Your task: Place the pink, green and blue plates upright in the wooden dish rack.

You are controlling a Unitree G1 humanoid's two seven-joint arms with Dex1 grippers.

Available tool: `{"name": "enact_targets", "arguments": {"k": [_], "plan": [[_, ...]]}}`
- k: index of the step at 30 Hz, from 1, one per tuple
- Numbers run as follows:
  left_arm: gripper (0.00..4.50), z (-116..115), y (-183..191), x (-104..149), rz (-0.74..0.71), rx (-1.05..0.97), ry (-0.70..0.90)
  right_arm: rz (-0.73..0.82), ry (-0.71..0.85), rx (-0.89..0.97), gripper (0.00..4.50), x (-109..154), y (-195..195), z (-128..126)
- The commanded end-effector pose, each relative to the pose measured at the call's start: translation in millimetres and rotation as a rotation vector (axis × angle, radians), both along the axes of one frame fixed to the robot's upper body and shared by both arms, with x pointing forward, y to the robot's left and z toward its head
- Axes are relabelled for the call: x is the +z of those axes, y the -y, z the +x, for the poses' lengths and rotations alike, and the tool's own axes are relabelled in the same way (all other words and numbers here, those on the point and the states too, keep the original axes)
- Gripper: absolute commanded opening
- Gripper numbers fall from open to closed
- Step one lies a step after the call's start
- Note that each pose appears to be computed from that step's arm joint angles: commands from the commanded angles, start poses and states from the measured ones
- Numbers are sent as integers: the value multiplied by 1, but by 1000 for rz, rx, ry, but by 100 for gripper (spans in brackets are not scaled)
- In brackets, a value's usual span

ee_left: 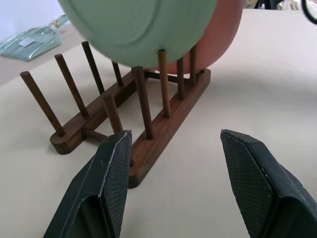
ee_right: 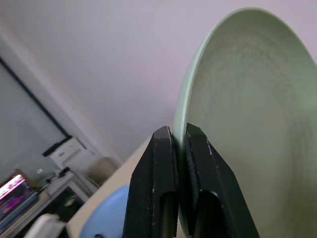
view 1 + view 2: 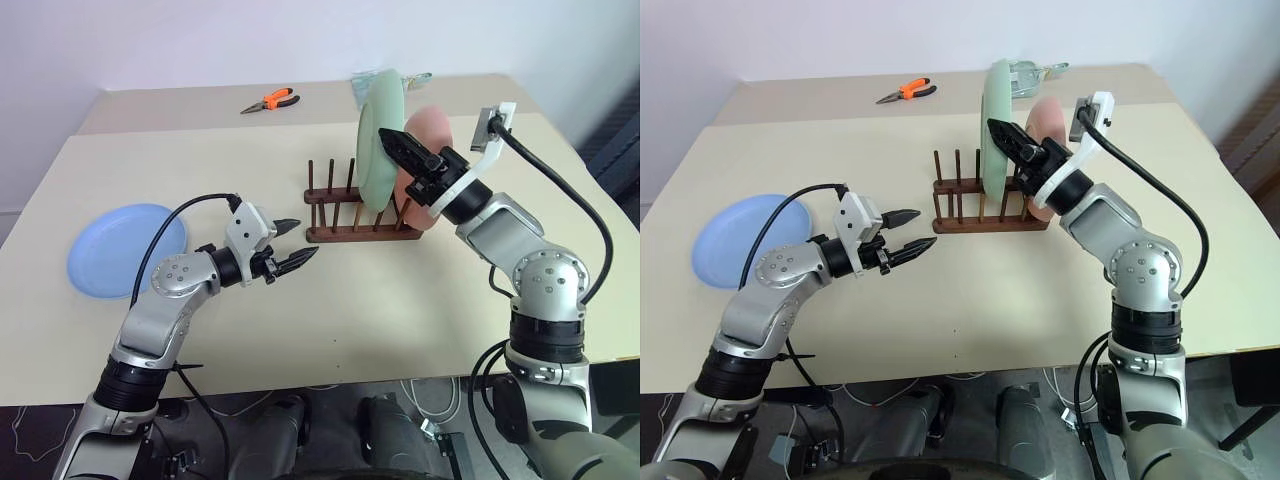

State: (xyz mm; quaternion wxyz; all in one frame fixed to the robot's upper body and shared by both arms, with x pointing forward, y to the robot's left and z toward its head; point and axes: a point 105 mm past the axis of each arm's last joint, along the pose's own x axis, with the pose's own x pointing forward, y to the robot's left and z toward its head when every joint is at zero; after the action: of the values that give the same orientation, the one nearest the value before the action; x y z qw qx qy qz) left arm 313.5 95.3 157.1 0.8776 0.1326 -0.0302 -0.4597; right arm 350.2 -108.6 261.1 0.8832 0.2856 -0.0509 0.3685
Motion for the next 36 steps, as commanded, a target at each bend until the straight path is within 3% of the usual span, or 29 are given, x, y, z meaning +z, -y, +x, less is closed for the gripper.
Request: {"name": "enact_targets", "arguments": {"k": [1, 5, 9, 11, 13, 17, 21, 27, 29, 31, 36], "plan": [[293, -3, 2, 9, 4, -11, 40, -25, 27, -10, 206, 7, 0, 3], [293, -3, 0, 9, 6, -4, 41, -155, 92, -24, 404, 5, -1, 0], [293, -3, -2, 7, 3, 3, 29, -358, 217, -61, 404, 8, 2, -8], [346, -3, -3, 7, -10, 6, 11, -483, 296, -98, 409, 12, 8, -11], [427, -4, -4, 6, -28, 6, -16, -586, 345, -140, 409, 13, 17, -12], [450, 2, -21, 12, -47, 83, 4, -765, 439, -227, 430, 20, 44, -17], [450, 25, -78, 28, -126, 392, 56, -907, 625, -166, 430, 34, 32, -38], [450, 42, -174, 30, -163, 904, 99, -1113, 743, 93, 430, -11, -13, -63], [450, 32, -221, 31, -196, 1152, 115, -1124, 738, 152, 430, -30, -26, -64], [450, 9, -275, 20, -273, 1439, 69, -1111, 739, 181, 430, -40, -36, -62], [450, -29, -310, -13, -399, 1663, -89, -1105, 759, 205, 430, -45, -43, -58]]}}
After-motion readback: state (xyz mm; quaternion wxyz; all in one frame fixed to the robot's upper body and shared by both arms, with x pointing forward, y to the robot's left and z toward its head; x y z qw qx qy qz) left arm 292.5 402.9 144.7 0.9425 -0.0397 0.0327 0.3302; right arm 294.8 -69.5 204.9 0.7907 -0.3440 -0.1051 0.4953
